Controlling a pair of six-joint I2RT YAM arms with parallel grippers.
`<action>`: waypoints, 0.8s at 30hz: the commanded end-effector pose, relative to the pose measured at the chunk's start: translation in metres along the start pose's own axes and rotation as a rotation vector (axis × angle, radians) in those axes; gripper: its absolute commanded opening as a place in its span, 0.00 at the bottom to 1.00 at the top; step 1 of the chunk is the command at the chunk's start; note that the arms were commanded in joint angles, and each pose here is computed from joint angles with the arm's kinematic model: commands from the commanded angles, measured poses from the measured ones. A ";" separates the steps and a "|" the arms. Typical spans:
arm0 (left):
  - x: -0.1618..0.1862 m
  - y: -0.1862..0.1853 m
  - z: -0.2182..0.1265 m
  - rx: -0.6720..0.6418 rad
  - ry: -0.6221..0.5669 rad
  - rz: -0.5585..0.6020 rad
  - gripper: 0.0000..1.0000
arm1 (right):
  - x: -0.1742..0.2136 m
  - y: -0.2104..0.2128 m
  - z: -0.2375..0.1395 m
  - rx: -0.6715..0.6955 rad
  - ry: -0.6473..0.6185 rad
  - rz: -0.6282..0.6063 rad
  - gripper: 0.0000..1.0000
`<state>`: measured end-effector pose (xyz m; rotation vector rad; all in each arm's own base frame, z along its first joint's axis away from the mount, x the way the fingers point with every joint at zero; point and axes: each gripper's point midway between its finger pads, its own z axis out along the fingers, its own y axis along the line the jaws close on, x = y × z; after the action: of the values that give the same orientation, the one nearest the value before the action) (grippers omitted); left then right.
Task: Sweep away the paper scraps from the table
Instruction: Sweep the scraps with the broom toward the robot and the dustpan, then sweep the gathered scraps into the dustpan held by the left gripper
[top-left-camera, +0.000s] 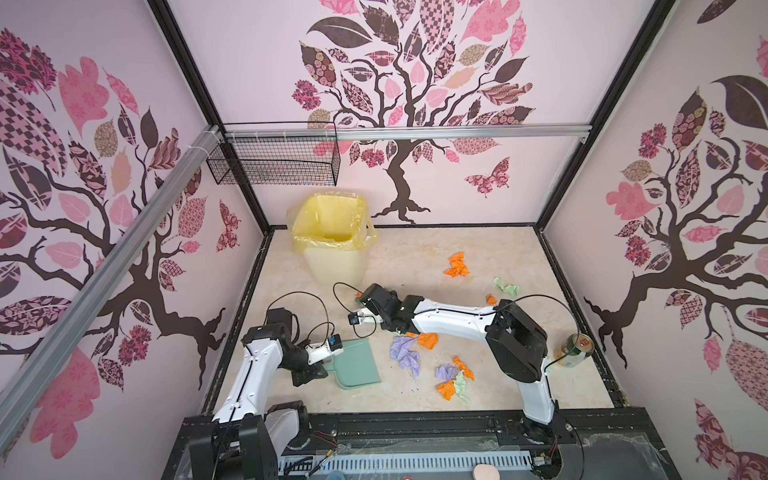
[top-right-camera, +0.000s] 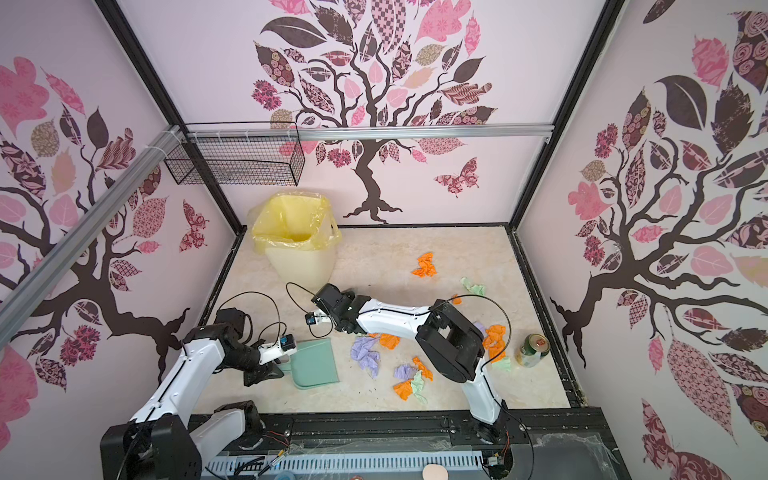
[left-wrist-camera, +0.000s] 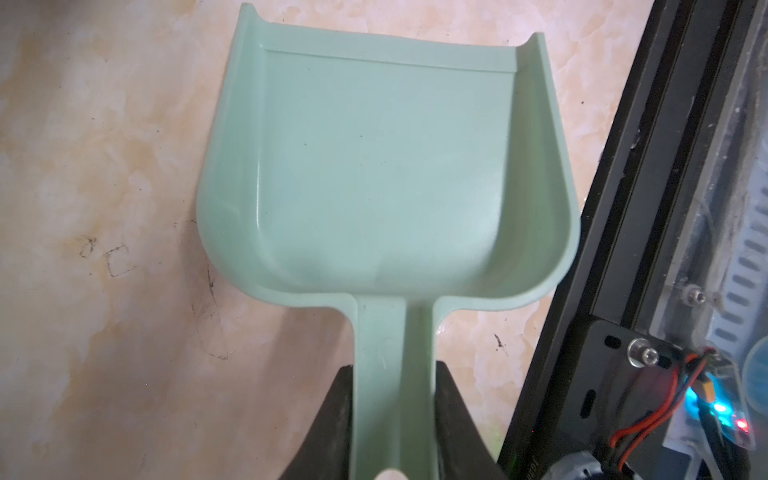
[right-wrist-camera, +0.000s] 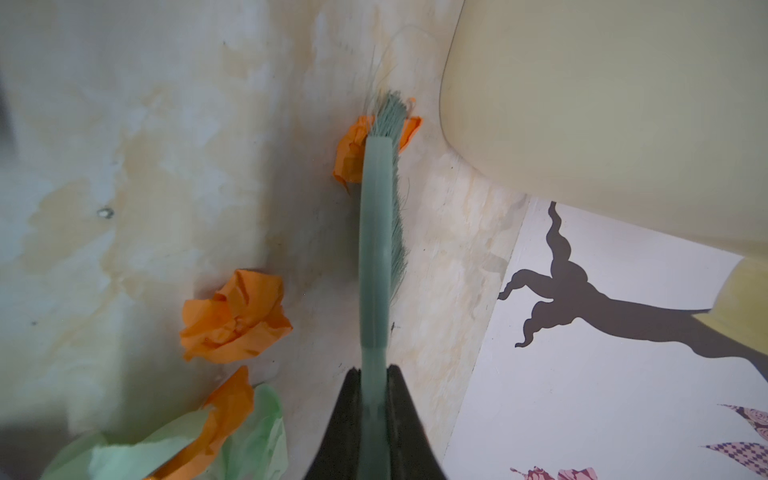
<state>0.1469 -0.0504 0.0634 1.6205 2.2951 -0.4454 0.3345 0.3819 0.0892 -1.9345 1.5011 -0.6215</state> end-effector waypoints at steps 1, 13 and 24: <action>-0.008 0.006 -0.006 -0.014 -0.033 0.022 0.00 | 0.026 0.014 -0.023 -0.034 0.052 -0.002 0.00; -0.019 0.037 -0.011 -0.061 -0.050 0.013 0.00 | 0.095 0.021 -0.106 0.031 0.140 0.137 0.00; -0.034 0.060 -0.002 -0.108 0.045 0.101 0.00 | 0.166 -0.021 -0.157 0.165 0.454 0.666 0.00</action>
<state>0.1948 -0.0586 0.0642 1.7096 2.2406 -0.3437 0.2807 0.2332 0.2123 -1.3645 1.9180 -0.7548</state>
